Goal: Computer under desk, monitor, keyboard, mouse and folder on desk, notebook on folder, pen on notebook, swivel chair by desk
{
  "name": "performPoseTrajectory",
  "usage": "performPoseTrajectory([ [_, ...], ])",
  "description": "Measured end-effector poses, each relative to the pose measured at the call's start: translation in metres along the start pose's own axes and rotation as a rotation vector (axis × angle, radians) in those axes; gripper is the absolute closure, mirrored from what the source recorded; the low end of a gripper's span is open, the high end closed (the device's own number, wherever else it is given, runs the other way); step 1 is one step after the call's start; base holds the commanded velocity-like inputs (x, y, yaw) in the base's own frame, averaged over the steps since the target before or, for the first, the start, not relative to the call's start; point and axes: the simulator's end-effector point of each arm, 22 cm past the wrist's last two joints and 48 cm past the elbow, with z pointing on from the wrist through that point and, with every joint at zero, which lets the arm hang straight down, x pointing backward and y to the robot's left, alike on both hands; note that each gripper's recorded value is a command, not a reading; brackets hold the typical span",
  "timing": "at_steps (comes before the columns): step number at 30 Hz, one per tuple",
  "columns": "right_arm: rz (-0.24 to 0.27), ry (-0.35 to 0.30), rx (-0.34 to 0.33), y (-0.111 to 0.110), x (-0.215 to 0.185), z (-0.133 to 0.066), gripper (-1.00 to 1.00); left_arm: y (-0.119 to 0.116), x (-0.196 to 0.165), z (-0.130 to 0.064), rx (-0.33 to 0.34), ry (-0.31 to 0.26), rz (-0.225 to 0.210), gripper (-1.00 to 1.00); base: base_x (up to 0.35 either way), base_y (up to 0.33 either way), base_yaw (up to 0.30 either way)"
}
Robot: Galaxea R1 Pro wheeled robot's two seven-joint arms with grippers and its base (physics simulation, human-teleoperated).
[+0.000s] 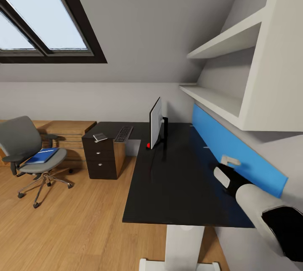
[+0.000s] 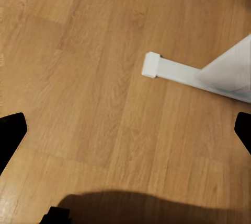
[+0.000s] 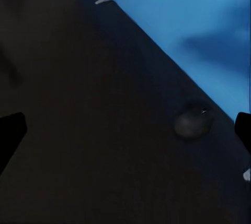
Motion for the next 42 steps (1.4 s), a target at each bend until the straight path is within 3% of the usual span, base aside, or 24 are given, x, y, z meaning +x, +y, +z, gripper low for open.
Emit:
performPoseTrajectory([
  [2,-0.022,-0.015,-0.003,0.001,-0.005,0.001,-1.00,0.005,-0.002,0.000,-0.007,-0.004,0.002,-1.00,0.000,0.000,0.000],
  [3,-0.045,-0.026,-0.008,0.002,-0.007,0.001,-1.00,0.023,-0.010,0.001,-0.034,-0.017,-0.010,-1.00,0.000,0.000,0.000],
  [8,-0.063,-0.006,0.003,-0.002,0.003,0.003,-1.00,0.059,-0.031,0.001,-0.095,-0.057,-0.060,-1.00,0.000,0.000,0.000],
  [14,-0.077,0.039,0.034,-0.017,0.024,0.005,-1.00,0.132,-0.067,-0.008,-0.224,-0.138,-0.182,-1.00,0.000,0.000,0.000],
  [15,-0.077,0.044,0.037,-0.019,0.027,0.006,-1.00,0.150,-0.074,-0.012,-0.256,-0.157,-0.218,-1.00,0.000,0.000,0.000],
  [19,-0.074,0.056,0.040,-0.022,0.032,0.006,-1.00,0.170,-0.109,-0.022,-0.283,-0.228,-0.262,-1.00,0.000,-0.056,0.000],
  [23,-0.074,0.062,0.038,-0.021,0.035,0.006,-1.00,0.161,-0.152,-0.030,-0.248,-0.242,-0.271,-1.00,0.000,-0.036,0.000],
  [24,-0.074,0.063,0.038,-0.022,0.035,0.006,-1.00,0.154,-0.159,-0.034,-0.236,-0.180,-0.267,-1.00,0.000,-0.013,0.000],
  [26,-0.075,0.064,0.040,-0.022,0.036,0.006,-1.00,0.153,-0.164,-0.039,-0.240,-0.141,-0.260,-1.00,0.000,-0.007,0.000],
  [30,-0.081,0.075,0.043,-0.024,0.038,0.007,-1.00,0.146,-0.193,-0.042,-0.236,-0.148,-0.254,-1.00,0.000,-0.003,0.000],
  [33,-0.090,0.103,0.044,-0.025,0.044,0.006,-1.00,0.127,-0.229,-0.032,-0.200,-0.142,-0.258,-1.00,0.000,-0.001,0.000],
  [35,-0.096,0.126,0.044,-0.026,0.048,0.006,-1.00,0.114,-0.239,-0.022,-0.177,-0.095,-0.256,-1.00,0.000,0.000,0.000],
  [36,-0.102,0.152,0.043,-0.026,0.054,0.005,-1.00,0.099,-0.247,-0.012,-0.150,-0.028,-0.255,-1.00,0.000,0.000,0.000],
  [38,-0.107,0.172,0.040,-0.025,0.059,0.004,-1.00,0.084,-0.260,-0.004,-0.124,0.024,-0.252,-1.00,0.000,0.000,0.000],
  [42,-0.114,0.197,0.024,-0.022,0.066,0.003,-1.00,0.056,-0.298,0.006,-0.072,0.078,-0.256,-1.00,0.000,0.000,0.000],
])
